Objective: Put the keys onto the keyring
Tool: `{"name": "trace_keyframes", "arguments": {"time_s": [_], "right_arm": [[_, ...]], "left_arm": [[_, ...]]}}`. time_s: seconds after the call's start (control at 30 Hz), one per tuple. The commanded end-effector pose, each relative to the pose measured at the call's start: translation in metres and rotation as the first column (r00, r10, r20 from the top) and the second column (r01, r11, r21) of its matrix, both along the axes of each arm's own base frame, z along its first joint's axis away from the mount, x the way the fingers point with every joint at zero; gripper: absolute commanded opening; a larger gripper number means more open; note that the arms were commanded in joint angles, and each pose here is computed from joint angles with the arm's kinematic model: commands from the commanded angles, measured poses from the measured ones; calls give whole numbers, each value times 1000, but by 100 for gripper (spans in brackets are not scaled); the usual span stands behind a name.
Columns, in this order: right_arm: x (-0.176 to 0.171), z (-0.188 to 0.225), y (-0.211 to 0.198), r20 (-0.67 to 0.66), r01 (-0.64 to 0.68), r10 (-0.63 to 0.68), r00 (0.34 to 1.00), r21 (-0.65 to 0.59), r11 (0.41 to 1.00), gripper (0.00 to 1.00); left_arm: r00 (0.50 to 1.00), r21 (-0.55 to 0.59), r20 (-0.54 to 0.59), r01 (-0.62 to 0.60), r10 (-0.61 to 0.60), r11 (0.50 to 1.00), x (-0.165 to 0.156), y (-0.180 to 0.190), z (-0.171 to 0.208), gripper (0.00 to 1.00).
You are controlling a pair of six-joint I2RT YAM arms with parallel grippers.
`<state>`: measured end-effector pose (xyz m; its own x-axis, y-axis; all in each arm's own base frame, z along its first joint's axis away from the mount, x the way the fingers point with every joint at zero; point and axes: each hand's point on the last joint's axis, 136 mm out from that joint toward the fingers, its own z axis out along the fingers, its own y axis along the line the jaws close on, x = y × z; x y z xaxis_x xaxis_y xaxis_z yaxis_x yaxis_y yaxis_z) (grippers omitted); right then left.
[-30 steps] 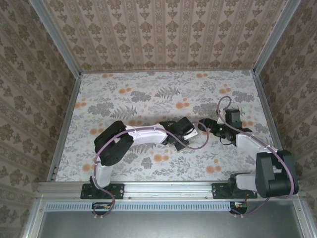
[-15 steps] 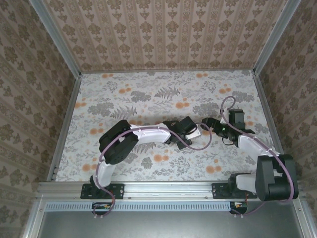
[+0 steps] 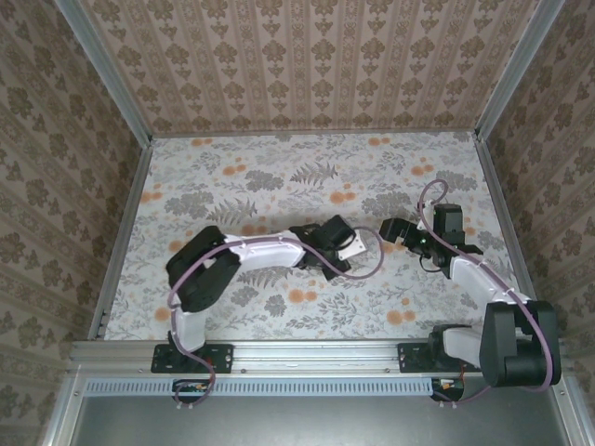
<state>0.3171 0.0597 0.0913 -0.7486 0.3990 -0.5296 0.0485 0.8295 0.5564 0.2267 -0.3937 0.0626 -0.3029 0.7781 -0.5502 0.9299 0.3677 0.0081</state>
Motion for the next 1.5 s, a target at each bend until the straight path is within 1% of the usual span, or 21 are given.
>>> {"name": "trace_keyframes", "arguments": {"time_s": [0.0,0.1,0.2,0.23,0.33,0.4,0.47,0.5,0.53,0.67,0.77,0.8,0.93,1.03,1.13,1.3,1.47], "right_arm": [[-8,-6,4,-17,-16,17,1000,26,1000,100],[-12,-11,17,-37,-67,69,997,55,996,100],[-20,-16,43,-80,-180,178,981,-9,984,99],[-23,-17,55,-87,-225,222,971,-26,974,98],[-30,-18,77,-129,-320,308,943,-82,944,95],[-37,-19,84,-154,-346,329,932,-96,933,91],[-45,-18,88,-170,-363,340,925,-127,923,81],[-47,-16,91,-167,-374,349,922,-150,915,76],[-48,-14,93,-162,-382,356,920,-180,906,73],[-40,-7,107,-166,-426,394,904,-291,857,72],[-29,-15,111,-210,-452,401,892,-369,812,72],[-24,-20,112,-230,-459,398,888,-377,805,71],[-6,-19,118,-227,-455,394,890,-404,794,66],[3,-25,121,-268,-481,401,876,-423,768,60],[10,-27,122,-285,-492,403,869,-435,754,55],[14,-35,124,-341,-539,422,840,-428,726,54],[17,-43,124,-370,-568,442,818,-388,726,56]], "left_arm": [[999,-161,-48,-30,22,986,3,3,43,0],[995,-178,-66,-81,70,981,11,17,51,0],[985,-222,-113,-154,132,963,17,31,58,0],[980,-244,-129,-180,152,953,18,35,61,3],[964,-282,-154,-251,215,926,21,50,70,19],[954,-303,-158,-291,253,908,21,59,77,24],[946,-325,-162,-321,282,890,19,68,83,26],[941,-341,-166,-336,296,878,19,74,87,27],[936,-360,-168,-351,310,865,19,80,91,27],[916,-423,-193,-400,350,813,20,102,105,28],[908,-443,-185,-419,377,793,21,117,112,28],[905,-444,-181,-424,385,789,20,122,113,28],[896,-451,-177,-442,408,776,19,131,113,28],[889,-454,-181,-454,420,767,22,134,111,28],[886,-444,-183,-462,427,768,24,137,104,29],[883,-413,-199,-469,425,781,28,135,90,29],[886,-430,-204,-464,417,775,29,134,92,29]]}}
